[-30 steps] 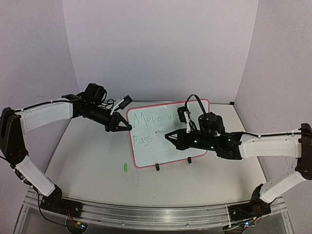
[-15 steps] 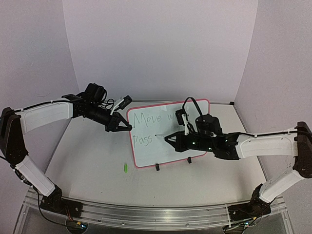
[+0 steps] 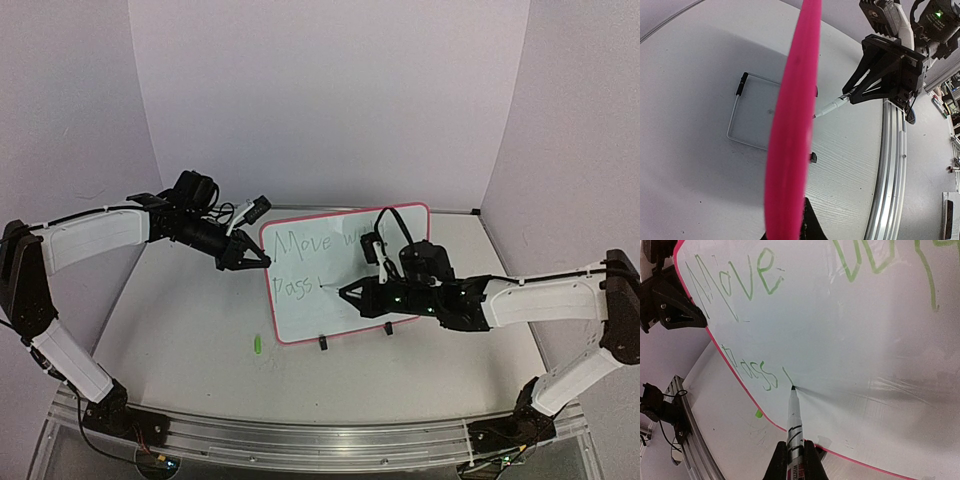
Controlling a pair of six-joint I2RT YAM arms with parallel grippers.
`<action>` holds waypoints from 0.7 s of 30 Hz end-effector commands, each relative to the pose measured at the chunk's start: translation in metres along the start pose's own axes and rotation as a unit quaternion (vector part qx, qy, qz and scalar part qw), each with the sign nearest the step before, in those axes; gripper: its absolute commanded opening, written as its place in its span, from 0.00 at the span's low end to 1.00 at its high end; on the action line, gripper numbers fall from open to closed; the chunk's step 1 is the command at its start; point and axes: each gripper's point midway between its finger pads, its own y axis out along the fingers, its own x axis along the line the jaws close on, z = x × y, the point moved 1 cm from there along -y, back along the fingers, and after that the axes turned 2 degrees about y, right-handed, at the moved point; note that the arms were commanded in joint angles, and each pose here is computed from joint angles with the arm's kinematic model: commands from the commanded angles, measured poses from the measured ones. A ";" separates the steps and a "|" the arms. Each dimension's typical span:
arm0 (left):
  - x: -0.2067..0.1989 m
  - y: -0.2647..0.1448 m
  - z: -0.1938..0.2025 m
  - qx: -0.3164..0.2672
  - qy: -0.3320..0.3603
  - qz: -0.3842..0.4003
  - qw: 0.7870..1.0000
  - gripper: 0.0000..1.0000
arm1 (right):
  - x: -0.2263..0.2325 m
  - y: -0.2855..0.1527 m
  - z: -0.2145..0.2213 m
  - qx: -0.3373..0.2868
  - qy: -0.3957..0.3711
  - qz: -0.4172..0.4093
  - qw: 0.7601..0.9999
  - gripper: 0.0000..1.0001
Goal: Write a sentence on the whiteboard
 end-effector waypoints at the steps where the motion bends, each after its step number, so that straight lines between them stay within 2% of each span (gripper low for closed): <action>1: 0.009 0.005 0.011 0.023 0.007 -0.026 0.999 0.00 | -0.008 0.002 0.002 -0.001 0.007 0.014 1.000 0.00; 9: 0.009 0.004 0.011 0.023 0.009 -0.028 0.999 0.00 | 0.017 -0.010 -0.015 -0.014 -0.012 -0.036 0.999 0.00; 21: 0.009 0.004 0.011 0.023 0.008 -0.028 0.999 0.00 | 0.020 -0.012 -0.043 -0.058 -0.027 -0.019 0.998 0.00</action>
